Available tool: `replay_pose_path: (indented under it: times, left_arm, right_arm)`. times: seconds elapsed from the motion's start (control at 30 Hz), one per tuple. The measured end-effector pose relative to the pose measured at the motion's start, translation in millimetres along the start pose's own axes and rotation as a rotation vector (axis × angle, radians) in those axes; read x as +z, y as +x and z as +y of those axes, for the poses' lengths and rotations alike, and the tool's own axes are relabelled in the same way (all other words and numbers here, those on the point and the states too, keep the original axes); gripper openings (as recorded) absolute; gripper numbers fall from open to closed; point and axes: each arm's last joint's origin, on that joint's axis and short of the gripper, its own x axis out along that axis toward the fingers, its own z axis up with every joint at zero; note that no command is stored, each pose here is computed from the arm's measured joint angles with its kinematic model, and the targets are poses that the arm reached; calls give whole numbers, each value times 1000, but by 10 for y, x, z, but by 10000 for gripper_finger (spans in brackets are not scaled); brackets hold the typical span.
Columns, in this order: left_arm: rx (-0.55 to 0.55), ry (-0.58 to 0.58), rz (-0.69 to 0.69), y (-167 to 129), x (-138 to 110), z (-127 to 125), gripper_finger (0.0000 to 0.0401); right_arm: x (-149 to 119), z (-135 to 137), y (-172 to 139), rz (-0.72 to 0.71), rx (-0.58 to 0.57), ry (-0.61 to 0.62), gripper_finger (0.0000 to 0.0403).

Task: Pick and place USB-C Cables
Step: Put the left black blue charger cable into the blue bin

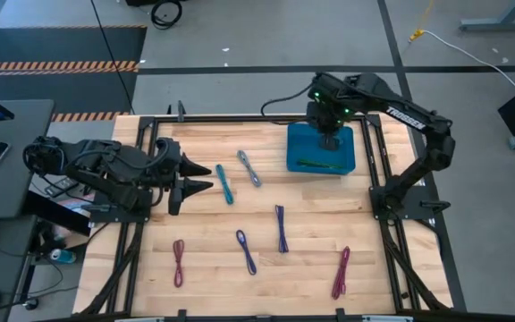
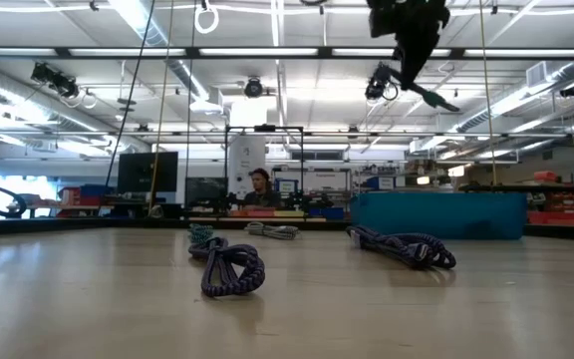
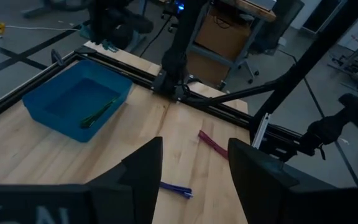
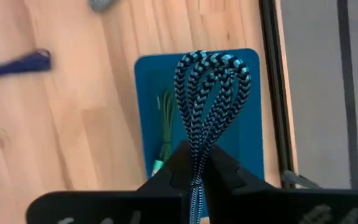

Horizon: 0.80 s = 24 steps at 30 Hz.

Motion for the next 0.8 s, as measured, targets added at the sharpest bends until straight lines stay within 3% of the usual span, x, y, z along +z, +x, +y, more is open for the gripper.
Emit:
replay_pose_path:
  times: [0.4,0.8]
  left_arm:
    - [0,-31,0,0,0,0,187]
    - [4,-19,5,0,-6,3,188]
  right_arm:
    - [140,-427,640,128,147,-79,21]
    - [131,-642,961,88,202,-47,21]
